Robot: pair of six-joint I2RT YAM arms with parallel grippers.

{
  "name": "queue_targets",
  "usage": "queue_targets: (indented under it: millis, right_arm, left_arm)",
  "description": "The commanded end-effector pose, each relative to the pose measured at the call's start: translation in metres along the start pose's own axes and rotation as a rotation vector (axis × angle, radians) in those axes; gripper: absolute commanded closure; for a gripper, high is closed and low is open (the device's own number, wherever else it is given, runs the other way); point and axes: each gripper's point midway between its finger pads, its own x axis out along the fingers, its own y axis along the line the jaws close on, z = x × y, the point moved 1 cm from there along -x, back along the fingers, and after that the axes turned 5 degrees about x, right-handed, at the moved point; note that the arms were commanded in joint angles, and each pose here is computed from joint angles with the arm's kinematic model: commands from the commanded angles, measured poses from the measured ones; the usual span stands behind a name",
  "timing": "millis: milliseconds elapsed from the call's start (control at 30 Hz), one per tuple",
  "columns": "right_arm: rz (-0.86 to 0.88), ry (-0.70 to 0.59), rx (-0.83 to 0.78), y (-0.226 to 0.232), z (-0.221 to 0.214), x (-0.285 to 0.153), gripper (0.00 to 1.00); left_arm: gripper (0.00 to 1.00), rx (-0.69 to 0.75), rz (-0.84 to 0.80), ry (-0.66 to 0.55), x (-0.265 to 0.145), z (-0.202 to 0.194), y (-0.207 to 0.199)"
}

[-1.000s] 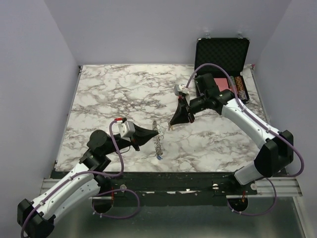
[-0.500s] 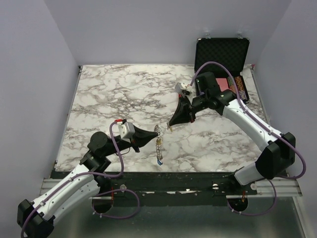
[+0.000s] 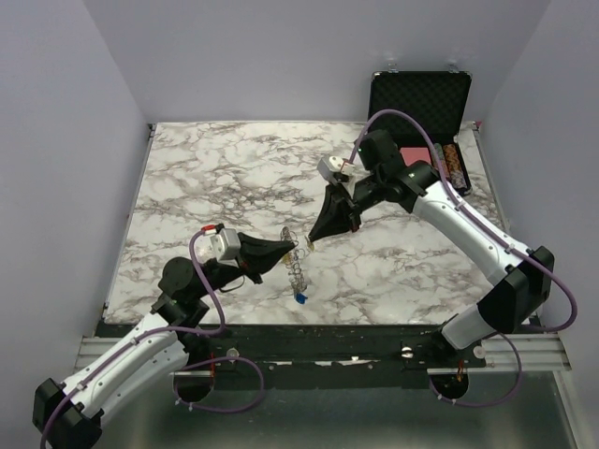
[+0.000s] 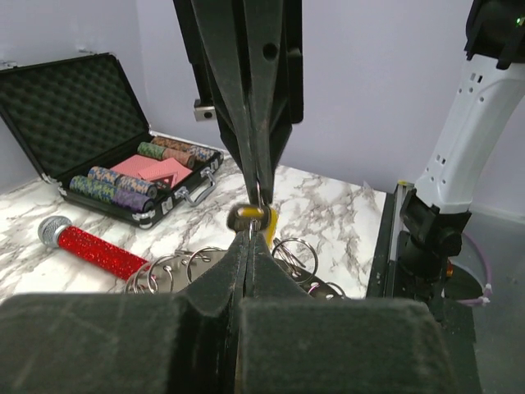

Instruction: Put the keys on the keyring

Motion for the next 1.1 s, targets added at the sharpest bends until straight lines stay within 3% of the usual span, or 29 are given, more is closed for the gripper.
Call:
queue_targets:
  millis: [0,1067]
  right_arm:
    - [-0.005,0.039,0.014,0.001,-0.003,0.008,1.0]
    - [-0.064,0.105,-0.029,-0.002,0.008,0.024,1.0]
  left_arm:
    - [1.0,0.006,0.012,-0.105,0.005,0.023,0.002]
    - [1.0,-0.11,0.03,-0.129,0.0,0.014,0.001]
